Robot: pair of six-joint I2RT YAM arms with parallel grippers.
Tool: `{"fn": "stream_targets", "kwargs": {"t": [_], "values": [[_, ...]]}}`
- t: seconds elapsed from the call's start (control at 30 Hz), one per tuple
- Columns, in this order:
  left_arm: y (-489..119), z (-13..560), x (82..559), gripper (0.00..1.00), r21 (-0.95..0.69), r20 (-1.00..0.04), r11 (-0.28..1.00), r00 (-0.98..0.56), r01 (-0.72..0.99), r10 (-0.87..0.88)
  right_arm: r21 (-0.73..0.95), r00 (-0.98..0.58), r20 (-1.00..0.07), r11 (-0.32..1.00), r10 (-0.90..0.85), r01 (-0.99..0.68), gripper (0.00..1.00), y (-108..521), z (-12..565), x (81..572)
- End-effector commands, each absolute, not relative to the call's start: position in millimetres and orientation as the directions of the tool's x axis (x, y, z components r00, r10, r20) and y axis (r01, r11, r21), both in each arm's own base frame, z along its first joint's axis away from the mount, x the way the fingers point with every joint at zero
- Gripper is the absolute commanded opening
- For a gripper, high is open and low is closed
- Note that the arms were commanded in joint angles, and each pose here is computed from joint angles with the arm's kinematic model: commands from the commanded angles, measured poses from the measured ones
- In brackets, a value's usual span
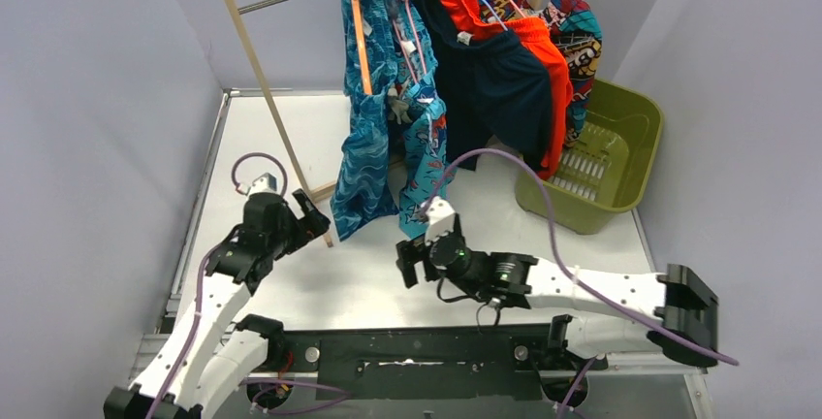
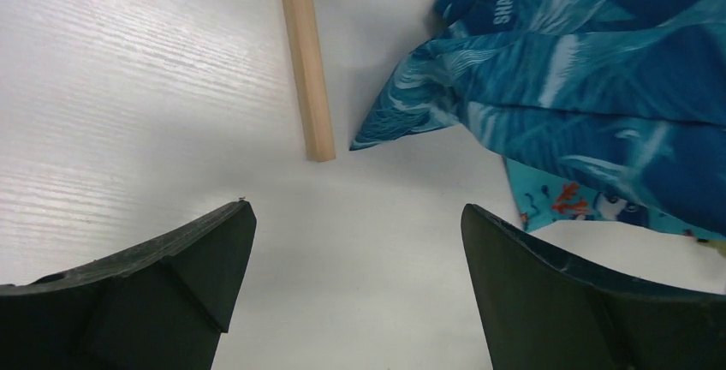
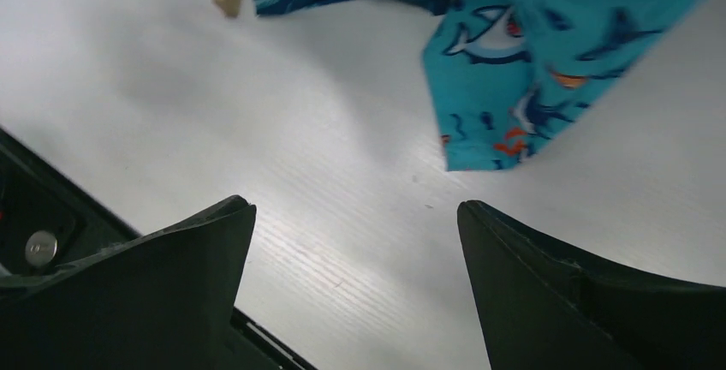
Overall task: Remove the shorts from the hanger
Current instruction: Adjust the clothes rod at the center of the board.
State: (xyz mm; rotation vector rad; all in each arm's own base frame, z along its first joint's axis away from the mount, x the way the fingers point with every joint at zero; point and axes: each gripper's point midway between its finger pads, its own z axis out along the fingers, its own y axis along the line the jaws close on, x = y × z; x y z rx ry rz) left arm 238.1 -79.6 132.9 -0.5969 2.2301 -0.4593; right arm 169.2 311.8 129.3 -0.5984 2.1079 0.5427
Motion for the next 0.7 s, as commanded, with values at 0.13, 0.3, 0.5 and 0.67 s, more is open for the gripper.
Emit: {"fn": "stream_targets", "kwargs": {"t": [0.13,0.3,0.5,0.67], "values": [[-85.4,100.0,266.5,0.93,-0.208,-0.719,0.909,-0.574,-0.361,-0.392,0.137,-0.443,-0.896,0.934,-0.025,-0.329,0.95,234.0,179.4,205.1],[-91.3,63.7,272.7,0.93,-0.11,-0.677,0.907,-0.637,-0.408,-0.368,0.148,-0.434,-0.901,0.948,0.012,-0.281,0.96,217.5,188.8,207.0],[-80.1,56.9,298.1,0.93,-0.128,-0.689,0.892,-0.609,-0.433,-0.394,0.142,-0.441,-0.897,0.959,0.02,-0.245,0.96,201.2,182.5,205.2],[-42.3,56.4,333.6,0.92,-0.148,-0.691,0.843,-0.556,-0.516,-0.462,0.126,-0.442,-0.897,0.968,0.017,-0.218,0.97,185.5,181.2,203.0]]}}
